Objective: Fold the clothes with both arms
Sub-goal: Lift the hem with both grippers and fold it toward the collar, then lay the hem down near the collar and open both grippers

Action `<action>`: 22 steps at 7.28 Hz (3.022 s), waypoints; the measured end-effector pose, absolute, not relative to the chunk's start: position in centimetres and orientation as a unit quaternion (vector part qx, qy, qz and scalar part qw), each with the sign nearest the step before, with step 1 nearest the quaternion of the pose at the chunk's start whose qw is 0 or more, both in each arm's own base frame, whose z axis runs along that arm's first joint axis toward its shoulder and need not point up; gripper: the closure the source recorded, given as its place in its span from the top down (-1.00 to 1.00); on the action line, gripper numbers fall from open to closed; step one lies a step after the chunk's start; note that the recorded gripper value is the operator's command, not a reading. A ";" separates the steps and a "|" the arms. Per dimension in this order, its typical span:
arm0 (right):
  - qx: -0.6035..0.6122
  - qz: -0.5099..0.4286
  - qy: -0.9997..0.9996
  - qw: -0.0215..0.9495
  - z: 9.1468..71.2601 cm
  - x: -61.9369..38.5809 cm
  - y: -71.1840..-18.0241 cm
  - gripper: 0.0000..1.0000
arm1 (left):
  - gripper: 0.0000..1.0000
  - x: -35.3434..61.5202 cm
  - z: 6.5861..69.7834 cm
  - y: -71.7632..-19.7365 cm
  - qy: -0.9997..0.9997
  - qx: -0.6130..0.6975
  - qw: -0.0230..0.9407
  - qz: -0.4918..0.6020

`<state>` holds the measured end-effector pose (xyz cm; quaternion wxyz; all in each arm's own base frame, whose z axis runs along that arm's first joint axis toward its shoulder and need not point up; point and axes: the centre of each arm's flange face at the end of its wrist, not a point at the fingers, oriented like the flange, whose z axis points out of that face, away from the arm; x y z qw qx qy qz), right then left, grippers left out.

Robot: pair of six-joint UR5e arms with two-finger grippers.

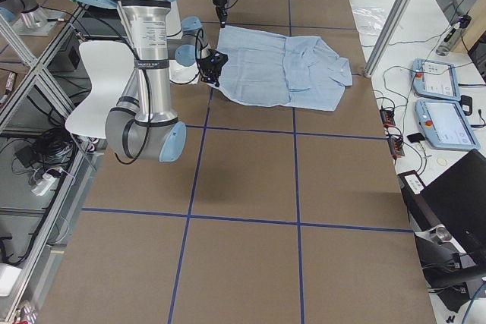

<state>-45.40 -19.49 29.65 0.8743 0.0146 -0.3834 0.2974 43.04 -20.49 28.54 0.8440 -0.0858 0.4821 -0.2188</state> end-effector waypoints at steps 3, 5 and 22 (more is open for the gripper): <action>0.006 0.271 -0.367 0.890 29.2 -41.5 -16.3 -1.00 | -1.00 43.1 27.3 -18.1 0.482 -0.138 0.824 -0.264; 0.000 0.263 -0.368 0.892 28.2 -40.3 -15.3 -1.00 | -1.00 42.5 27.3 -18.6 0.483 -0.119 0.833 -0.241; 0.132 0.457 -0.369 0.798 29.2 -46.6 -60.0 -1.00 | -1.00 39.9 35.1 -56.5 0.427 0.103 0.868 -0.231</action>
